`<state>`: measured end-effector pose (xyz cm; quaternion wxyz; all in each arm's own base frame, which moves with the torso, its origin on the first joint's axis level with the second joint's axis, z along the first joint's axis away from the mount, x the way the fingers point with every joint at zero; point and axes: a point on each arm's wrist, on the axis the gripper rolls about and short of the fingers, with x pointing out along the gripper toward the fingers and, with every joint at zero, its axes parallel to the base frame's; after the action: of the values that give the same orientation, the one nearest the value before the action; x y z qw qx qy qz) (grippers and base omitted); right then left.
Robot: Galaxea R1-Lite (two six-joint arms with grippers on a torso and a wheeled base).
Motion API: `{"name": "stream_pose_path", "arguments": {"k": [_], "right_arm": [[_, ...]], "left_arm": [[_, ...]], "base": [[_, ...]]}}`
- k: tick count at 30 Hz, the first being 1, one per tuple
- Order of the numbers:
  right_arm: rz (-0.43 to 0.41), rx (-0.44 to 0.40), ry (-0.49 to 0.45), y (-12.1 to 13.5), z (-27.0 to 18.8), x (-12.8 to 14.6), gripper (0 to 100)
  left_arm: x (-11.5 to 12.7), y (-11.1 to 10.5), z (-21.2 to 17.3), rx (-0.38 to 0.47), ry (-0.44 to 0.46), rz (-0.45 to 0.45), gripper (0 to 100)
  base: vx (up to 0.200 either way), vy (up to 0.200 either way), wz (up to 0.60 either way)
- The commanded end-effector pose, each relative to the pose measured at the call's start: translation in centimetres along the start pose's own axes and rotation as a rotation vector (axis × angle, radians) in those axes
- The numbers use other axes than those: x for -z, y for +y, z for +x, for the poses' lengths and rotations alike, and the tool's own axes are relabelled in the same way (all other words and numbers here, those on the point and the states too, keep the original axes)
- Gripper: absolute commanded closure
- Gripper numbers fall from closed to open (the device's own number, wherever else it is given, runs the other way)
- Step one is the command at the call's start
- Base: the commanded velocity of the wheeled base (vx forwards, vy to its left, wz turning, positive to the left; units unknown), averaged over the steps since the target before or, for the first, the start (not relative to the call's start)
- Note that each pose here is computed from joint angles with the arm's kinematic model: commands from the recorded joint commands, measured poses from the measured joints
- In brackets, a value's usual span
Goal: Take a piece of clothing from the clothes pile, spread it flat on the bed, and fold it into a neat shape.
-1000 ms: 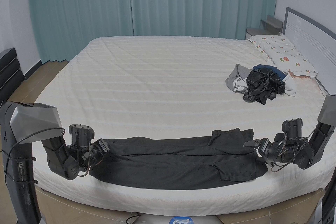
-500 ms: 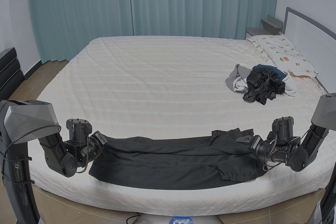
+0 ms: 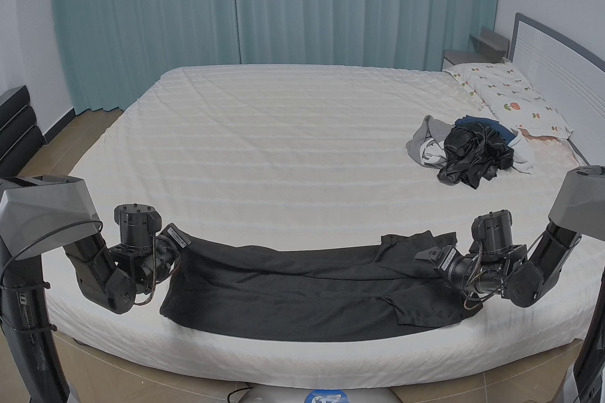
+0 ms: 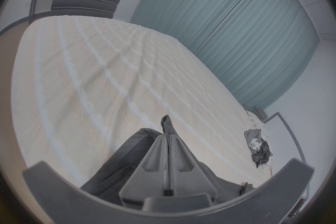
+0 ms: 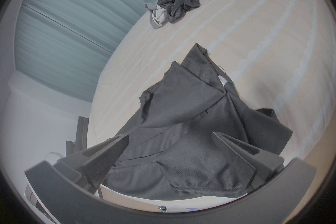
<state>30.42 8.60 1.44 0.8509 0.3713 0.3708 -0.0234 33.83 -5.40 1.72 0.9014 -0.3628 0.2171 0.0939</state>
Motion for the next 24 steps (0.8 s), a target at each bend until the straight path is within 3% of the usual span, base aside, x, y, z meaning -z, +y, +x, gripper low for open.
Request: {"name": "stream_pose_path", "arguments": {"k": [1,17,18,24], "right_arm": [[0.011,0.034,0.016,-0.2,2.0,0.1,0],[0.037,0.108,-0.025,0.1,4.1,-0.6,0],[0.038,0.111,-0.031,0.2,4.2,-0.6,100],[0.033,0.122,-0.043,0.2,3.9,-0.5,100]], "left_arm": [[-0.2,-0.2,-0.1,0.008,-0.006,-0.004,100],[-0.2,-0.2,-0.1,0.009,-0.007,-0.004,100],[-0.2,-0.2,-0.1,0.009,-0.007,-0.004,100],[-0.2,-0.2,-0.1,0.008,-0.006,-0.002,100]], "base": [[0.0,0.0,0.0],[0.0,0.0,0.0],[0.0,0.0,0.0],[0.0,0.0,0.0]]}}
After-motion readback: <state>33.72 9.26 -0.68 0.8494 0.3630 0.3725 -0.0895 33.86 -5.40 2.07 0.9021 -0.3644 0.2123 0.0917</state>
